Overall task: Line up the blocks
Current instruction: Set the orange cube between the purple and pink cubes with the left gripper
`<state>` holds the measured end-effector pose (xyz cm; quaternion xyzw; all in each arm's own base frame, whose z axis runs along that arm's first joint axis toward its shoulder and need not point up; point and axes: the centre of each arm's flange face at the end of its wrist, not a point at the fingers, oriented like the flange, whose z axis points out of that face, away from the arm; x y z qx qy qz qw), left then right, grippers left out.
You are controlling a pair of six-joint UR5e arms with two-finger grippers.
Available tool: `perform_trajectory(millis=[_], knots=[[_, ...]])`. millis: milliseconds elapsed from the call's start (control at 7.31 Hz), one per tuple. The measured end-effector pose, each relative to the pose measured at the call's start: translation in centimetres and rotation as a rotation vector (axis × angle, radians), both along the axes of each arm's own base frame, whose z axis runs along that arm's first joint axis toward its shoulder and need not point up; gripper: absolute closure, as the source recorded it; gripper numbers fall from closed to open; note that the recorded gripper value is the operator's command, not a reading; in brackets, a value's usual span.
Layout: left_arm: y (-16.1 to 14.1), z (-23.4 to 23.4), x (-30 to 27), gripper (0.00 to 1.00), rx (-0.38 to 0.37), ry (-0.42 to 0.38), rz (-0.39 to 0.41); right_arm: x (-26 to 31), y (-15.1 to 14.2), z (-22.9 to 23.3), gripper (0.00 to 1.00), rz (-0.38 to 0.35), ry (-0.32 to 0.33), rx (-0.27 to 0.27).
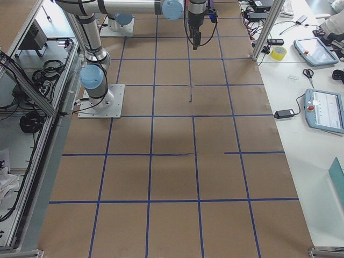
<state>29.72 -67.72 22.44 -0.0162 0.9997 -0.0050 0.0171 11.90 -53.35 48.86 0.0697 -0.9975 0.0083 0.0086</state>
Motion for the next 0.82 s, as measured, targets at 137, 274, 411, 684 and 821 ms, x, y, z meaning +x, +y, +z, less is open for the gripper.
perform_trajectory(millis=[137, 274, 411, 684, 821], knots=[[0.0, -1.1, 0.0, 1.00, 0.009, 0.005, -0.003, 0.0, 0.0, 0.0, 0.00, 0.000, 0.001, 0.001], [-0.1, -2.1, 0.1, 1.00, 0.011, 0.006, -0.009, 0.0, 0.0, -0.1, 0.00, 0.001, 0.002, 0.002], [-0.2, -2.8, 0.2, 1.00, 0.011, 0.006, -0.012, 0.0, 0.0, -0.1, 0.00, 0.001, 0.001, 0.002], [-0.2, -3.2, 0.2, 1.00, 0.011, 0.005, -0.015, 0.0, 0.0, -0.1, 0.00, 0.001, 0.001, 0.002], [-0.2, -3.1, 0.3, 1.00, 0.010, -0.001, -0.016, 0.0, 0.0, -0.1, 0.00, 0.001, 0.000, 0.001]])
